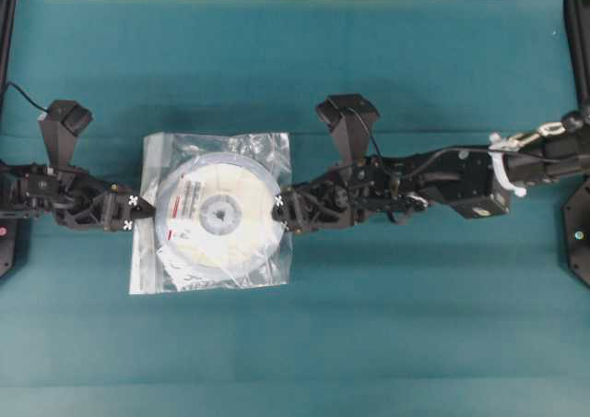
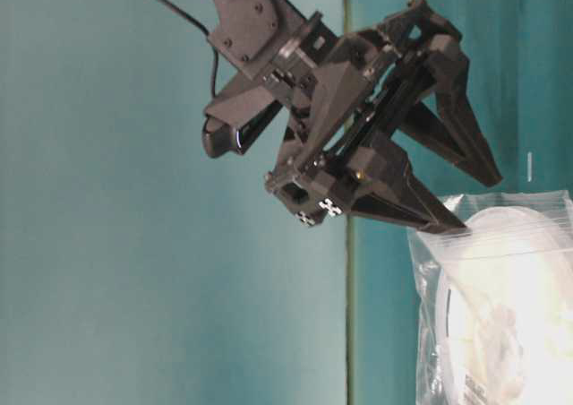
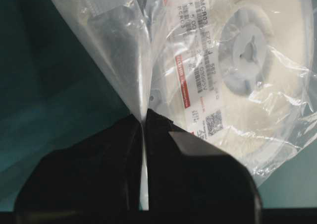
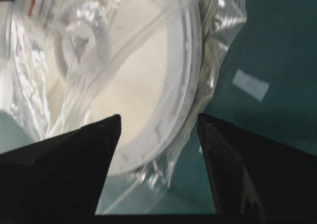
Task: Take out the reel from the clear zip bag.
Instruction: 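Reach the right gripper into the bag opening and grasp the white reel's rim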
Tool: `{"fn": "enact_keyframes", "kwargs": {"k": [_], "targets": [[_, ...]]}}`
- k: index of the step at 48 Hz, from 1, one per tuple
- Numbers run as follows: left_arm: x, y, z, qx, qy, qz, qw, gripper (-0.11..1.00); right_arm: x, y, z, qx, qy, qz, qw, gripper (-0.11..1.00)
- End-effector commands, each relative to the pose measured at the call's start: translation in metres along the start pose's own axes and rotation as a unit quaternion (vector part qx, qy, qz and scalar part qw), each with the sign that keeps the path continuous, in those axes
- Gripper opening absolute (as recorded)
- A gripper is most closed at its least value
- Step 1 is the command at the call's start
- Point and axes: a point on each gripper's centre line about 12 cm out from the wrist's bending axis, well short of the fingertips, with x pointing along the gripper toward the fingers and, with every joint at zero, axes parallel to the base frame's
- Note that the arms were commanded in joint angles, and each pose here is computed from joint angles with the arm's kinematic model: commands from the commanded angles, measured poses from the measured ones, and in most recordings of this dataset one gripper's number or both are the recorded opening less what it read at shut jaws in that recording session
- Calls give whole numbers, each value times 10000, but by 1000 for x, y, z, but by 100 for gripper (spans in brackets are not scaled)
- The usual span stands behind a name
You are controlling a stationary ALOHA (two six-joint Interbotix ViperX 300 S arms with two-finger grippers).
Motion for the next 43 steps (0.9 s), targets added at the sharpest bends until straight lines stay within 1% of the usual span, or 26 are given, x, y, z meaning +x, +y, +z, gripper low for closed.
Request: {"fn": "enact_keyframes", "kwargs": {"k": [1, 13, 20, 31, 38, 43], "targets": [[1, -4, 3, 19, -39, -66, 10000, 1, 1, 7, 3, 16, -50, 103, 9999, 78], [1, -4, 3, 27, -39, -66, 10000, 1, 6, 7, 9, 59, -109, 111, 9999, 78], [1, -4, 3, 27, -39, -66, 10000, 1, 9, 12, 12, 65, -141, 164, 9997, 78], [1, -4, 2, 27, -36, -59, 10000, 1, 12, 15, 13, 65, -154, 191, 9997, 78], [1, -3, 2, 27, -26, -39, 10000, 1, 13, 14, 12, 118, -131, 161, 9997, 77], [1, -4, 2, 27, -29, -46, 10000, 1, 13, 15, 13, 118, -129, 162, 9997, 75]]}}
